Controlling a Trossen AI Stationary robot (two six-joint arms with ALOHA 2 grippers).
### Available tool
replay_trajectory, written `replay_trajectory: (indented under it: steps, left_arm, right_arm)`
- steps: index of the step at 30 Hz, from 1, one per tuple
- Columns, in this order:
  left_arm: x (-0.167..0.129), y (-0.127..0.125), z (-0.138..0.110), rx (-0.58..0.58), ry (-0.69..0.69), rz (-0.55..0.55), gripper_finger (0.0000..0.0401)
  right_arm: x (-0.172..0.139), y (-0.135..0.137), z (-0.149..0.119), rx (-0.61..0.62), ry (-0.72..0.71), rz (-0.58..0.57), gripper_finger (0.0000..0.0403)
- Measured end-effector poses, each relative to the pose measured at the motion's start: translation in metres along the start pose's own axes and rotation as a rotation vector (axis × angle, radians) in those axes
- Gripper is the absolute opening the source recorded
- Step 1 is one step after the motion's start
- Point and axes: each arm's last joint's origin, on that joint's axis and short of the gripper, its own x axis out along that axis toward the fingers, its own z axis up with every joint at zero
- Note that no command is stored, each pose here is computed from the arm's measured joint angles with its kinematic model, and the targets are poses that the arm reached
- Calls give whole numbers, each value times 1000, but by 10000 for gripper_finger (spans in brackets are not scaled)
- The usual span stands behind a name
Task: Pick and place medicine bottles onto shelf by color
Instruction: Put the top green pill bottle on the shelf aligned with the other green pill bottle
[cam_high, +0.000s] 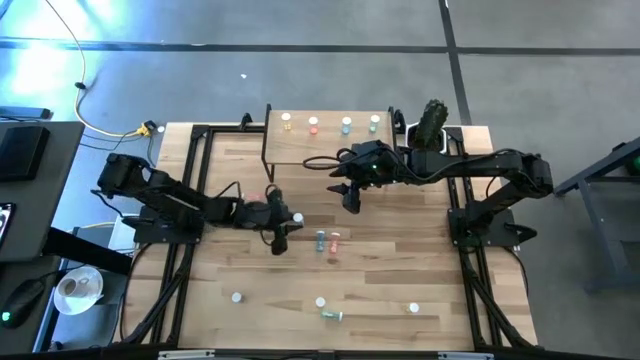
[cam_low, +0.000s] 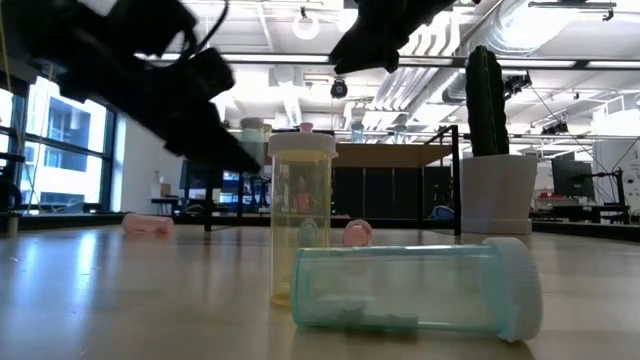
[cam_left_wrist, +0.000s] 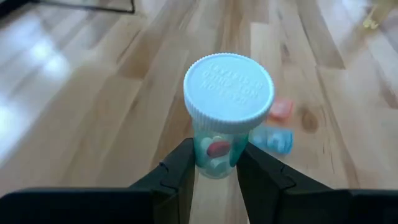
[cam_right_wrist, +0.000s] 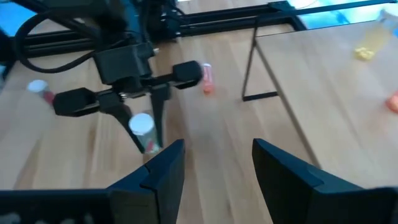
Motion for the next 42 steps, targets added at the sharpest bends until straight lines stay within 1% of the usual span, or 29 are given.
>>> replay_trajectory:
  steps: [5, 9, 13, 15, 18, 24, 30, 36, 42]
  left_arm:
    - [7, 6, 32, 71, 63, -2, 95]
    - [9, 10, 54, 111, 116, -1, 95]
    - [8, 14, 67, 119, 163, 5, 96]
    - [7, 16, 71, 118, 181, 10, 96]
    - [7, 17, 73, 116, 193, 15, 97]
    - [7, 17, 72, 116, 198, 15, 97]
    - [7, 17, 75, 105, 170, 14, 97]
    - [8, 17, 77, 101, 148, 18, 97]
    - [8, 17, 81, 67, 103, 19, 97]
  right_arm:
    - [1, 3, 2, -8, -15, 97, 179]
    - [7, 4, 5, -56, -58, 122, 179]
    - [18, 4, 2, -87, -51, 134, 179]
    - [25, 5, -1, -105, -39, 165, 179]
    - [35, 8, -4, -135, -38, 195, 179]
    - [55, 11, -10, -145, -39, 199, 179]
    - [70, 15, -17, -160, -26, 203, 179]
    - [73, 21, -19, -181, -19, 219, 179]
    - [73, 21, -19, -180, -16, 220, 179]
